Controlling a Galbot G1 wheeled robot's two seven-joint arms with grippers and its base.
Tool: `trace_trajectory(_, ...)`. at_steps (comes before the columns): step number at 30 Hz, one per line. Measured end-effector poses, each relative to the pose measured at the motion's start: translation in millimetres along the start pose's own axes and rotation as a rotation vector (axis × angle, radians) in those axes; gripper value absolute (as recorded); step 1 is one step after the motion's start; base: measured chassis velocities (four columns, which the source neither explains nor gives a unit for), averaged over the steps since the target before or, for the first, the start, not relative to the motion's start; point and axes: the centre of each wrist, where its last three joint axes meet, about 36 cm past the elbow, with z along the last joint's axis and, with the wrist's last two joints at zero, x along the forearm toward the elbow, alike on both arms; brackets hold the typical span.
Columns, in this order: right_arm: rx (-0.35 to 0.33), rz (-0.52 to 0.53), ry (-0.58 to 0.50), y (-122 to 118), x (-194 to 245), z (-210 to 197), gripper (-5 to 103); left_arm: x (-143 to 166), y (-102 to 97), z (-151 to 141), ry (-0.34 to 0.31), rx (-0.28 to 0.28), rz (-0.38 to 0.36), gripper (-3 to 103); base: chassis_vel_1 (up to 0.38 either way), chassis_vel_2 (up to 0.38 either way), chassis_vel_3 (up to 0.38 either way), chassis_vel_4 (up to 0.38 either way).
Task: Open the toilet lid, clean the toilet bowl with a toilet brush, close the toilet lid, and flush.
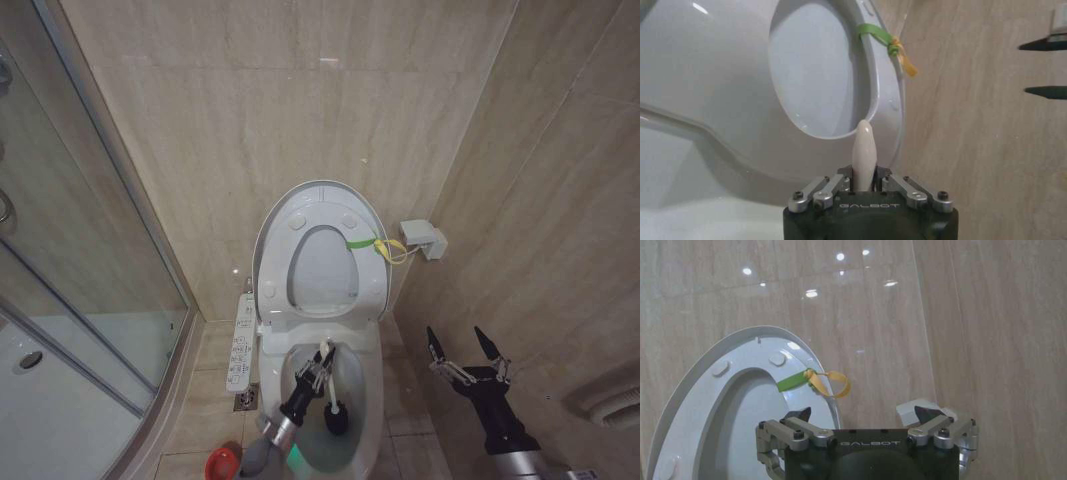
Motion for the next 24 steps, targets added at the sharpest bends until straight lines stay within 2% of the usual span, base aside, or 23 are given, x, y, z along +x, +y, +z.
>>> trace_trajectory(6, 0.0, 0.0, 0.0, 0, 0, 0, 100, 27, -15.6, -4, 0.026, -0.011, -0.004, 21, 0.0, 0.0, 0.0, 0.0)
trace_trajectory(9, 0.0, 0.0, 0.0, 0, 0, 0, 100, 35, -15.2, -7, 0.039, -0.028, 0.004, 21, 0.0, 0.0, 0.0, 0.0)
trace_trajectory(12, 0.0, 0.0, 0.0, 0, 0, 0, 100, 53, -10.4, -15, 0.072, -0.078, 0.028, 21, 0.0, 0.0, 0.0, 0.0)
trace_trajectory(24, 0.0, 0.0, 0.0, 0, 0, 0, 100, 88, -12.1, -34, 0.098, -0.1, 0.01, 21, 0.0, 0.0, 0.0, 0.0)
